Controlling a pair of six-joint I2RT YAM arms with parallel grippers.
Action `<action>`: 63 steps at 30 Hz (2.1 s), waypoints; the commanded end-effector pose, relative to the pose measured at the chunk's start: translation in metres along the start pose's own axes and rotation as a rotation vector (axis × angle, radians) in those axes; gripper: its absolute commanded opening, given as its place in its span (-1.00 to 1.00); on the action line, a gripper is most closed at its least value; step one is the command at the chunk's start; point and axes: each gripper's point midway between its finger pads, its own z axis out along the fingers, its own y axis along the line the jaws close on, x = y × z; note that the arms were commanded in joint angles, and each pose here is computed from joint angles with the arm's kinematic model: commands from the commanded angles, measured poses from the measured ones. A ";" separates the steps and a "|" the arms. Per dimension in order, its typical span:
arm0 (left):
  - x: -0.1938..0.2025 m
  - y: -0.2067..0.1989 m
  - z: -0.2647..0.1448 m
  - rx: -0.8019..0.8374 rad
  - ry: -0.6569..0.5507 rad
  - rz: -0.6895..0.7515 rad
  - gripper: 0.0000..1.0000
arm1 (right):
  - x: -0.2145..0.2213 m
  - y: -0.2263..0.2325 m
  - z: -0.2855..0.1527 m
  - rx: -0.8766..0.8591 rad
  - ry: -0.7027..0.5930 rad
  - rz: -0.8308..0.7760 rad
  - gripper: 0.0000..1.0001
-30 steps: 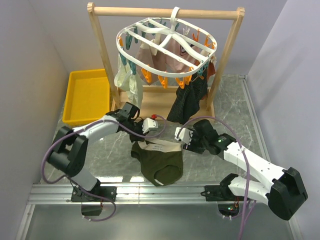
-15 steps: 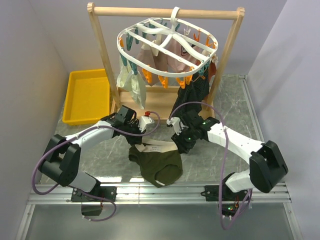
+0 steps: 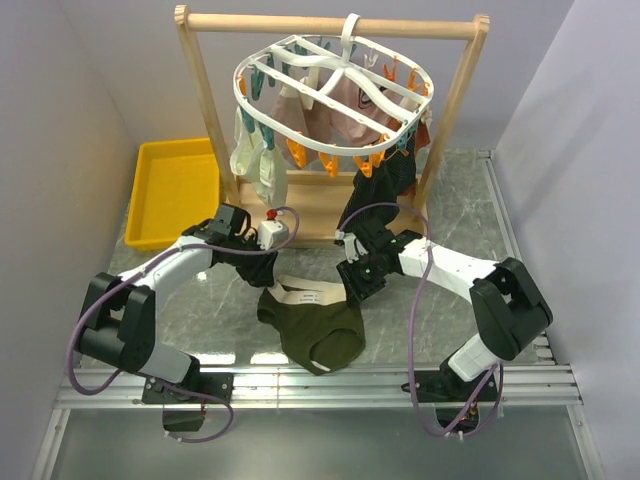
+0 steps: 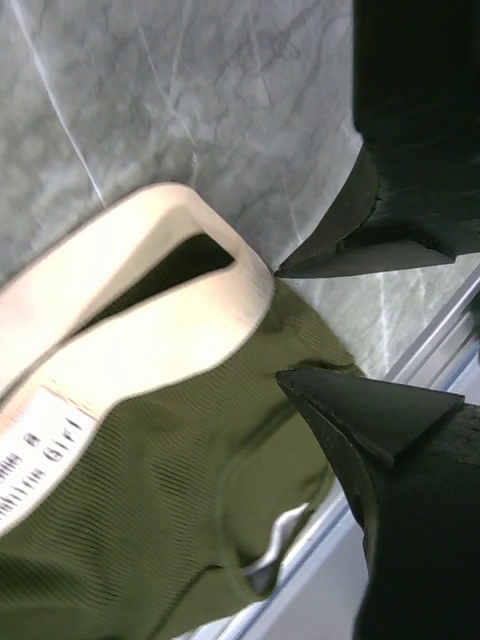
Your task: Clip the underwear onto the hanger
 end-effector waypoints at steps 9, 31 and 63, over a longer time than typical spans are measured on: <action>-0.017 -0.004 -0.009 0.116 -0.052 0.106 0.01 | -0.035 -0.006 0.005 0.017 -0.087 0.062 -0.27; -0.006 0.007 0.019 0.246 -0.065 0.355 0.02 | -0.033 -0.002 -0.008 -0.063 -0.140 -0.091 -1.00; -0.107 -0.049 -0.188 -0.327 -0.718 0.169 -0.99 | -0.046 0.041 -0.194 0.146 -0.766 -0.559 -1.00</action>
